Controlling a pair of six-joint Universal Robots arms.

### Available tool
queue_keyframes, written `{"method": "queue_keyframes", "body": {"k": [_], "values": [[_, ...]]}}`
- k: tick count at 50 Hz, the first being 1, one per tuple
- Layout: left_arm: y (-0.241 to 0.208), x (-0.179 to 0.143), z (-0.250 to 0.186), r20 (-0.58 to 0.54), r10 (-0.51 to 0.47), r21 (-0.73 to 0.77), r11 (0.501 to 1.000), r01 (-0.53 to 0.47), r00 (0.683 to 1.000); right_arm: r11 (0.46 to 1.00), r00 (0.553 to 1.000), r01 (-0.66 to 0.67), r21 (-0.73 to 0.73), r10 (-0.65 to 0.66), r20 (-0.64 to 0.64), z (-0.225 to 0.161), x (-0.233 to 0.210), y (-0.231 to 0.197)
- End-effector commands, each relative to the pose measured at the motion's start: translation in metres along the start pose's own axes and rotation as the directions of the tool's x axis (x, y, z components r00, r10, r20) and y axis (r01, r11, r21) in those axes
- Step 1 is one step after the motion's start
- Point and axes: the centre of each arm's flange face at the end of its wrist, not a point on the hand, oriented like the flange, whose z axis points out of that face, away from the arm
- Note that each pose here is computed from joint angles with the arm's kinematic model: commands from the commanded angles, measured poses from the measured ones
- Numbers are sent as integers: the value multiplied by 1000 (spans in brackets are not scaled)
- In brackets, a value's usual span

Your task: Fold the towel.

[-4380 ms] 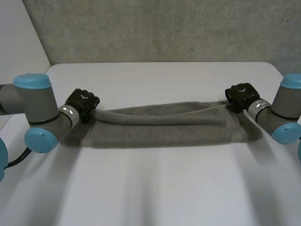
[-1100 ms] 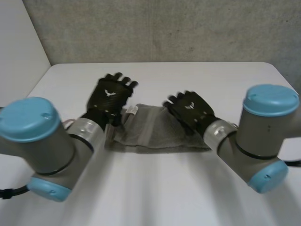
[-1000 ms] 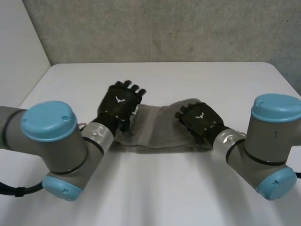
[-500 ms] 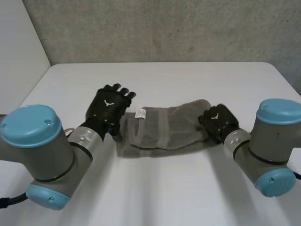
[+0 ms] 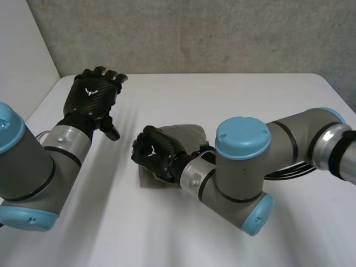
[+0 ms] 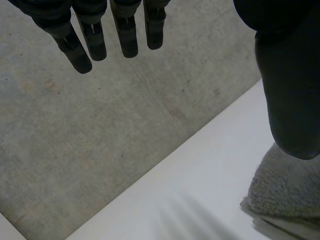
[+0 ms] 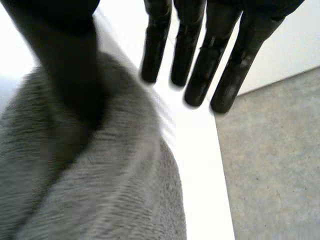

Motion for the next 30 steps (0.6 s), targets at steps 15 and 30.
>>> {"method": "queue_keyframes", "body": {"k": [15, 30], "values": [[-7, 30, 23, -73, -62, 38, 997, 65, 995, 788, 724, -616, 14, 573, -385, -76, 102, 26], [76, 80, 36, -189, -126, -267, 961, 73, 974, 664, 680, -727, -174, 660, -320, -30, 56, 105]]}}
